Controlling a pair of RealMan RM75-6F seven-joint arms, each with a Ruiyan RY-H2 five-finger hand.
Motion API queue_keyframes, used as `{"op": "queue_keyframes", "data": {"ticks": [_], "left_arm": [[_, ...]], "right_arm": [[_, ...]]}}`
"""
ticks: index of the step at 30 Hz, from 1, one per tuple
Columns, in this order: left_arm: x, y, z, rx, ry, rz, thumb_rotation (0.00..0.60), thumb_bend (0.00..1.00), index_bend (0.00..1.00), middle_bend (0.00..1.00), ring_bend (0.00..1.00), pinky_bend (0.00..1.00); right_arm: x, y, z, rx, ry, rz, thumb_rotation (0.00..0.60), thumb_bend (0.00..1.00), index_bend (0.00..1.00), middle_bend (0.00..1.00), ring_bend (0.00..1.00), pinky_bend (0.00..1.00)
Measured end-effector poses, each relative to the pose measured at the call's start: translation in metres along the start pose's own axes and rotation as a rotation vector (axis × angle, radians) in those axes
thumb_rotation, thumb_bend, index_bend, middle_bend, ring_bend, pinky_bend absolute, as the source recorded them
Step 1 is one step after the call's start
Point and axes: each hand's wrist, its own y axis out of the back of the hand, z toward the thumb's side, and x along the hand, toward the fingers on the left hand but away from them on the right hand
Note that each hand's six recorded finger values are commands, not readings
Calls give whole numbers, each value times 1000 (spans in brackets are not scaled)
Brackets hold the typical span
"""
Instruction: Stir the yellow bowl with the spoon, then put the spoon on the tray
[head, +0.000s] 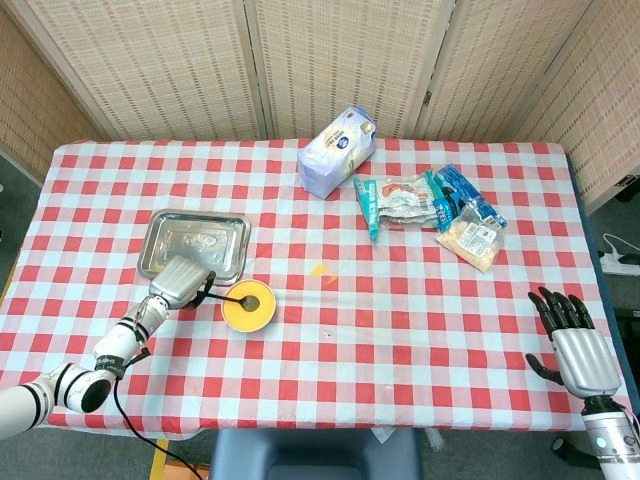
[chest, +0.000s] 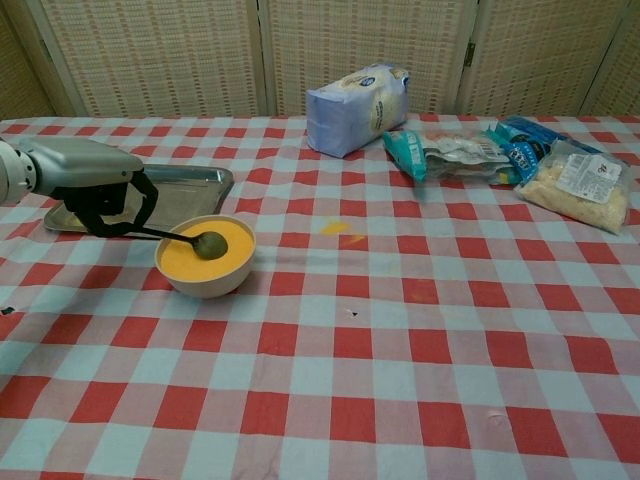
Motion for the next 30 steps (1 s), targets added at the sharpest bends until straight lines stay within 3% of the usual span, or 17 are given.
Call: {"op": "queue_keyframes", "data": {"ticks": [12,24,30], "left_arm": [[-1,0,-2,1,0,-1,600,457,547,1000,1000,1000],[-8,1,-2,6,-4,8,600,466,784,1000,1000,1000],[-18,11,-3,-24,-8,62,600,482,885,1000,1000,1000]], "right_arm": [[-1,-1,0,2,-3,1,600,170,0,0,0,0],[0,0,0,1,-2,-2,600,170,0,0,0,0],[2,1,1,-1,4,-5,600,170,0,0,0,0]]}}
